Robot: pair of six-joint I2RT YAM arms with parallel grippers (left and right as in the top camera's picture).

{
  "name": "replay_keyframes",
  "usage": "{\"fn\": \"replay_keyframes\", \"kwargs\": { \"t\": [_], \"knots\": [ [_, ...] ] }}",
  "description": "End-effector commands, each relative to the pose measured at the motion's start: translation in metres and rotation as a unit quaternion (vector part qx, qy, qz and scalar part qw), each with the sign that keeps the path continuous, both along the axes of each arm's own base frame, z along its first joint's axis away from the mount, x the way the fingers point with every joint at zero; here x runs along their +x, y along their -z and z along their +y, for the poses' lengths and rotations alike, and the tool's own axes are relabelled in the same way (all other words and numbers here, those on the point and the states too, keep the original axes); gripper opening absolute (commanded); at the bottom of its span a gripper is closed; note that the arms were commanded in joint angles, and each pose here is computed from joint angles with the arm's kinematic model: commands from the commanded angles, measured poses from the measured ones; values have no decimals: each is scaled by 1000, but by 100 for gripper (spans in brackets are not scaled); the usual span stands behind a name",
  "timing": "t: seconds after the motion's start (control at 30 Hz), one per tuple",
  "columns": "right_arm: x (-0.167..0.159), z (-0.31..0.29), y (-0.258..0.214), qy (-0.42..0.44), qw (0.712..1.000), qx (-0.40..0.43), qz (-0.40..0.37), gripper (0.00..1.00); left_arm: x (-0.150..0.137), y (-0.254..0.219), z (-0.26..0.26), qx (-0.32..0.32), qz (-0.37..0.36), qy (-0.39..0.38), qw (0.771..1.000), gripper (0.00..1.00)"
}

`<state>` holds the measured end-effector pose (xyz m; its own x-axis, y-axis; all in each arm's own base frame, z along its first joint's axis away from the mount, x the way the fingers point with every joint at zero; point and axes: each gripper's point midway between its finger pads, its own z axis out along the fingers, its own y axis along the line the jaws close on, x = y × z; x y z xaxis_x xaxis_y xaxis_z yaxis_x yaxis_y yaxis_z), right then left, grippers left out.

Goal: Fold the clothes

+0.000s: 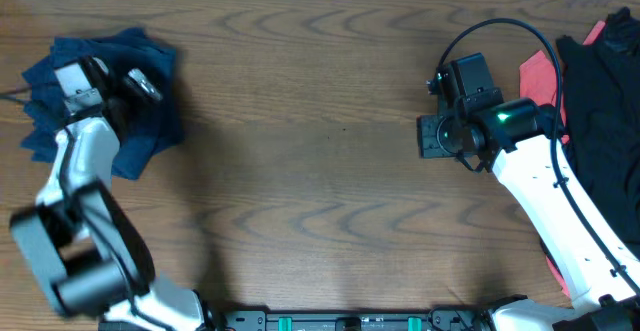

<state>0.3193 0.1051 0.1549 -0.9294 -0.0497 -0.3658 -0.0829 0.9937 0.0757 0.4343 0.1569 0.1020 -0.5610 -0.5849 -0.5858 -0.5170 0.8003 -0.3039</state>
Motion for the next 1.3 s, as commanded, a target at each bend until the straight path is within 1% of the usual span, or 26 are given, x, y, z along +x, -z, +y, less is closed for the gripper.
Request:
{"fn": "replay_keyframes", "kwargs": {
  "t": [0.0, 0.1, 0.2, 0.23, 0.27, 0.33, 0.4, 0.43, 0.5, 0.53, 0.67, 0.77, 0.87, 0.97, 1.0, 1.07, 1.13, 1.2, 1.27],
  "knots": [
    [8, -1, -8, 4, 1000, 4, -20, 65, 1, -57, -29, 37, -48, 55, 997, 98],
    [18, 2, -13, 4, 999, 11, -42, 70, -1, -71, -71, 62, -45, 127, 989, 98],
    [28, 5, -19, 5, 998, 19, -64, 77, -8, -67, -115, 57, -25, 181, 982, 98],
    [31, 5, -21, 4, 997, 21, -72, 82, -14, -62, -132, 51, -9, 200, 978, 98],
    [35, 5, -23, -3, 996, 19, -82, 84, -20, -56, -149, 46, 8, 221, 974, 98],
    [43, 5, -28, -10, 995, 19, -101, 87, -35, -45, -180, 48, 42, 272, 960, 98],
    [53, 0, -33, -9, 992, 19, -121, 90, -57, -32, -207, 58, 86, 323, 941, 98],
    [54, -1, -34, -9, 992, 18, -124, 91, -63, -29, -213, 59, 99, 330, 937, 98],
    [56, -7, -34, -8, 992, 14, -126, 96, -88, -19, -229, 52, 145, 356, 921, 98],
    [55, -11, -32, -2, 993, 12, -119, 99, -107, -14, -235, 47, 178, 370, 911, 98],
    [39, -27, -26, 35, 996, 6, -85, 99, -160, -8, -241, 33, 266, 389, 881, 98],
    [29, -41, -30, 78, 994, -5, -79, 99, -181, -15, -238, 30, 291, 392, 872, 98],
    [20, -41, -41, 84, 992, 0, -92, 99, -184, -29, -237, 36, 261, 393, 881, 98],
    [11, -39, -54, 78, 989, 11, -125, 99, -180, -51, -230, 64, 195, 374, 904, 98],
    [6, -39, -58, 76, 987, 16, -144, 99, -179, -61, -225, 78, 165, 360, 915, 98],
    [-2, -40, -64, 75, 982, 25, -174, 99, -179, -74, -217, 99, 120, 344, 926, 98],
    [-14, -42, -71, 72, 972, 40, -219, 99, -184, -92, -210, 121, 52, 326, 936, 98],
    [-24, -45, -76, 73, 962, 53, -260, 99, -190, -105, -204, 134, -9, 313, 940, 98],
    [-34, -55, -81, 86, 945, 56, -311, 99, -200, -117, -202, 139, -74, 303, 940, 98]
  ]
}}
